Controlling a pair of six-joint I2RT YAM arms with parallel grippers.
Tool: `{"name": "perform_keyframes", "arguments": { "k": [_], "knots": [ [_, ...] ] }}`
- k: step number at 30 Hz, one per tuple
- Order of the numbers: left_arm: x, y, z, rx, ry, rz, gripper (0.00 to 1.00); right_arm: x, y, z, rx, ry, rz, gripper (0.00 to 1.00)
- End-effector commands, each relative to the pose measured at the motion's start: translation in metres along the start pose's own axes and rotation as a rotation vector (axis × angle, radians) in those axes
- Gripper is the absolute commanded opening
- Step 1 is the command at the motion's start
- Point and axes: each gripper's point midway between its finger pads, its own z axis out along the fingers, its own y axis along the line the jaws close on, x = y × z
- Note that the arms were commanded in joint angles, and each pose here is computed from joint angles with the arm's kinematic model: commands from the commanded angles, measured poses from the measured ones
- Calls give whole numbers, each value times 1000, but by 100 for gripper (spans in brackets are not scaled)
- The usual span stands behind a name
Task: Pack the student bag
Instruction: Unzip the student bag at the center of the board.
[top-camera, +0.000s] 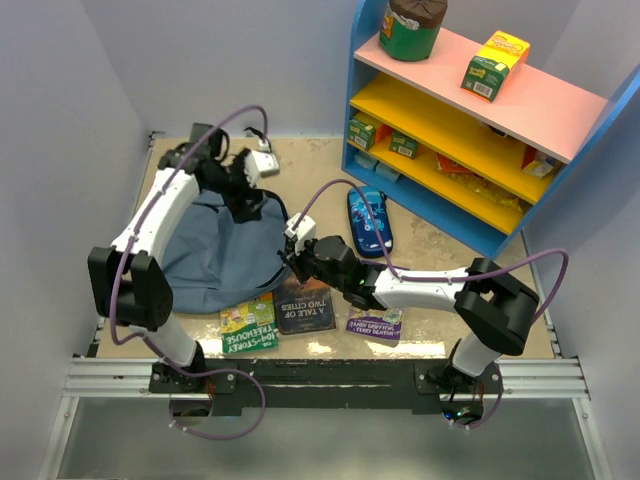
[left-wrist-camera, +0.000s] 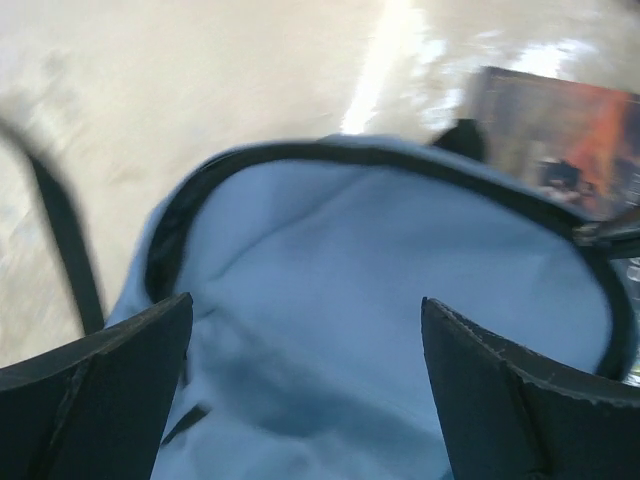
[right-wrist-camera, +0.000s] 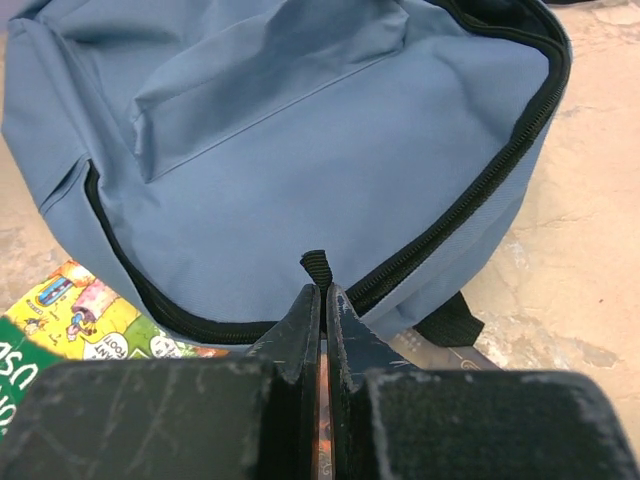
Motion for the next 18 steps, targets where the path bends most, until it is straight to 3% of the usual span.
{"name": "perform_keyframes", "arguments": {
  "k": [1, 7, 18],
  "knots": [
    [-36, -39, 34, 59, -128, 346, 100, -28, 7, -4, -34, -85, 32, 0],
    [-34, -35, 75, 194, -78, 384, 100, -28, 15, -11, -88, -103, 12, 0],
    [-17, -33, 101, 243, -55, 408, 100, -24, 22, -14, -139, -104, 3, 0]
  ]
}}
